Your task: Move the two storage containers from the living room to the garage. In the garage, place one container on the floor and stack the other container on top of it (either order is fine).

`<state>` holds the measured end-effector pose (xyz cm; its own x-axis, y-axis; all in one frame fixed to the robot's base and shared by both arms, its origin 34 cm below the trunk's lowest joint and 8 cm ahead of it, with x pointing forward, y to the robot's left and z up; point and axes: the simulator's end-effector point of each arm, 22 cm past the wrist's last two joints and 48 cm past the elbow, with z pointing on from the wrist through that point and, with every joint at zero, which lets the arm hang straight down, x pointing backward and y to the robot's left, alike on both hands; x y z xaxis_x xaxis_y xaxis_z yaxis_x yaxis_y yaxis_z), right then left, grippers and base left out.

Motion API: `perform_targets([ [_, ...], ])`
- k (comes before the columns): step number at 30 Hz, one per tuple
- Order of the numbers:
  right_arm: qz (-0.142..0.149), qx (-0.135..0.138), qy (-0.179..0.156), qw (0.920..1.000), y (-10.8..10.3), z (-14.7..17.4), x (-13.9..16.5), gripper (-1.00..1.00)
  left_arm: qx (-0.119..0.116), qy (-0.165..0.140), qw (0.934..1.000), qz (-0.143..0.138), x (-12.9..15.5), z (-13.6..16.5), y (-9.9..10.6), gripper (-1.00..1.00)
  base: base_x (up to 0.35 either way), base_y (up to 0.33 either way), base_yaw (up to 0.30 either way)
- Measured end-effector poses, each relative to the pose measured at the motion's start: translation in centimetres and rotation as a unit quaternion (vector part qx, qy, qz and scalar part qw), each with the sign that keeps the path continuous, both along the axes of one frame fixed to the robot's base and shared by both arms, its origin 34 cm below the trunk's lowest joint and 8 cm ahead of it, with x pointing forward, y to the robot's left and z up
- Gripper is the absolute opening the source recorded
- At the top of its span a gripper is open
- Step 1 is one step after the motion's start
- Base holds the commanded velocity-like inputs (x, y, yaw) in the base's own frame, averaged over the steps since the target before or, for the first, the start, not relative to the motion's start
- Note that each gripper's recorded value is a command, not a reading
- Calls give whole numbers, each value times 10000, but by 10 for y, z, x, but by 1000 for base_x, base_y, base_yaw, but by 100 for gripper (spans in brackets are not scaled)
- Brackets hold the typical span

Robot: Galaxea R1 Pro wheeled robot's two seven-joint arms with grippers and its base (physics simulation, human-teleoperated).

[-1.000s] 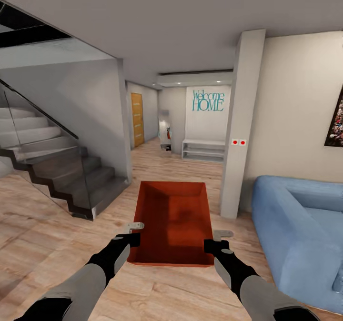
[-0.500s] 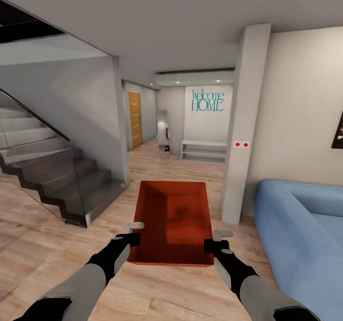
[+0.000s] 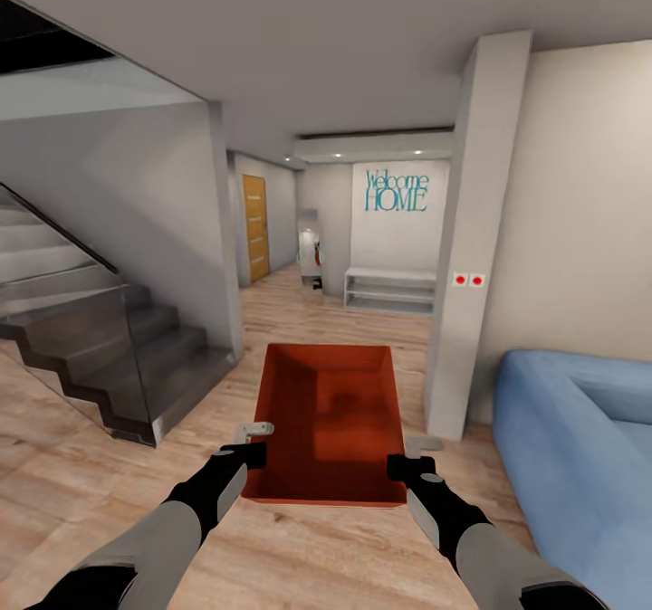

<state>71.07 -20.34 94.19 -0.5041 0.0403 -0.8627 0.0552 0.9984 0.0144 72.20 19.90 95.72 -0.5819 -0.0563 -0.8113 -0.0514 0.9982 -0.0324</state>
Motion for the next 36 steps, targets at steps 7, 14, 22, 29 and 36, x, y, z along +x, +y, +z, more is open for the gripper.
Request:
perform_targets([
  [7,0,1,-6,10000,0,0,0,-100,0,-7,10000,-1,0,0,0,-100,322,0,0],
  [14,0,1,-6,10000,0,0,0,-100,-1,-7,10000,-1,0,0,0,-100,322,0,0],
  [22,0,1,-6,10000,0,0,0,-100,0,-7,10000,-1,0,0,0,-100,322,0,0],
  [29,1,-2,-3,10000,0,0,0,-100,-3,-5,10000,0,0,0,0,-100,322,0,0],
  [36,1,-2,-1,10000,0,0,0,-100,-3,-2,10000,0,0,0,0,-100,322,0,0],
])
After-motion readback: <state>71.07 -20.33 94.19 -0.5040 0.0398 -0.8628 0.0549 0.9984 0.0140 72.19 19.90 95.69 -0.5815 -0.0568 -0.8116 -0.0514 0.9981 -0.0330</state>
